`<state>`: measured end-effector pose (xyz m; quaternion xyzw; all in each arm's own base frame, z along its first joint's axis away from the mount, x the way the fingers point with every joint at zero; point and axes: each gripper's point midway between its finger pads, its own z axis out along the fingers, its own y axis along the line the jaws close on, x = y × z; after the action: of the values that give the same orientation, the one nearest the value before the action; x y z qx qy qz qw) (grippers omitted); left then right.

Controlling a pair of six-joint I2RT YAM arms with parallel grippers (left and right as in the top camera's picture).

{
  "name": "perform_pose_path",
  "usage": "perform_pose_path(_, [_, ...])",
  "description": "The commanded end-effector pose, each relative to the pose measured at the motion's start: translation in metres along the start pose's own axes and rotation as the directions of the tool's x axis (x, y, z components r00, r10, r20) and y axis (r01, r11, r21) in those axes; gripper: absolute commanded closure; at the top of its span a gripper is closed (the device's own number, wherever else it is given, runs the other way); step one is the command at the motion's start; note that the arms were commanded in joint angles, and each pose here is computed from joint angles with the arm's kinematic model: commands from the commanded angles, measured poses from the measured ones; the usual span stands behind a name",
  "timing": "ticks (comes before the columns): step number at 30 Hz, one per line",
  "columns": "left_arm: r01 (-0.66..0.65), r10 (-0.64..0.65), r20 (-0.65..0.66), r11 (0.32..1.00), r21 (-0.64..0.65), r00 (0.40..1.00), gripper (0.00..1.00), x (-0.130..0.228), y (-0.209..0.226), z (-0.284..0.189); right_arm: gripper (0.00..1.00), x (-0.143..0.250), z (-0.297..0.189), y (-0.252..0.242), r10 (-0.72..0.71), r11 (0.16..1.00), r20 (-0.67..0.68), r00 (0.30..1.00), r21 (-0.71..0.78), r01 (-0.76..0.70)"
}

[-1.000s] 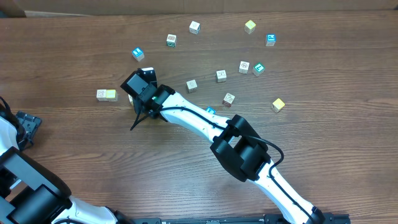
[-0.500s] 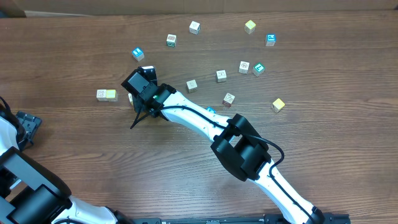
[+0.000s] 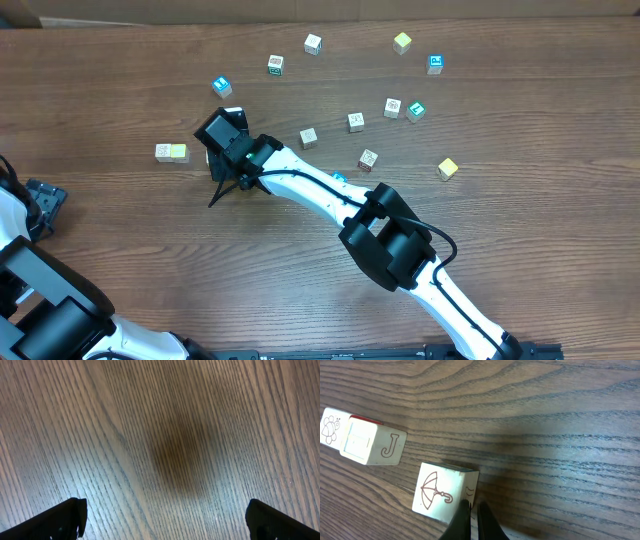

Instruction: Form a horizontal line

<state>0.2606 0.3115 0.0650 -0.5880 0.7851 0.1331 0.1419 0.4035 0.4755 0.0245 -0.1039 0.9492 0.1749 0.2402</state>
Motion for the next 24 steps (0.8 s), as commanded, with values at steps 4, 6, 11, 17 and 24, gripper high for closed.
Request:
perform_pose_path(4, [-0.006,0.006,-0.008,1.000,-0.028,1.000,0.00,0.0029,0.0049,0.0060,0.96,0.0072,0.0048,0.0012,0.088,0.996,-0.015,0.996,-0.001,-0.088])
perform_pose_path(6, [-0.006,0.006,-0.008,1.000,-0.028,1.000,0.00,0.0029,0.0049,0.0060,0.96,0.0061,0.0047,0.0025,0.110,0.994,-0.010,0.994,-0.006,-0.110])
perform_pose_path(11, [-0.006,0.006,-0.008,1.000,-0.028,1.000,0.01,0.0029,0.0049,0.0060,0.95,0.0060,0.0047,0.0026,0.110,0.994,-0.010,0.994,-0.006,-0.110])
perform_pose_path(17, [-0.006,0.006,-0.008,1.000,-0.028,1.000,0.00,0.0030,0.0050,0.0060,0.95,0.0064,0.0046,0.0048,0.109,0.994,-0.008,0.994,-0.010,-0.109])
perform_pose_path(24, [-0.006,0.006,-0.008,1.000,-0.028,1.000,0.01,0.0029,0.0049,0.0060,0.95,0.0065,0.0044,0.0093,0.108,0.994,-0.009,0.994,-0.027,-0.108])
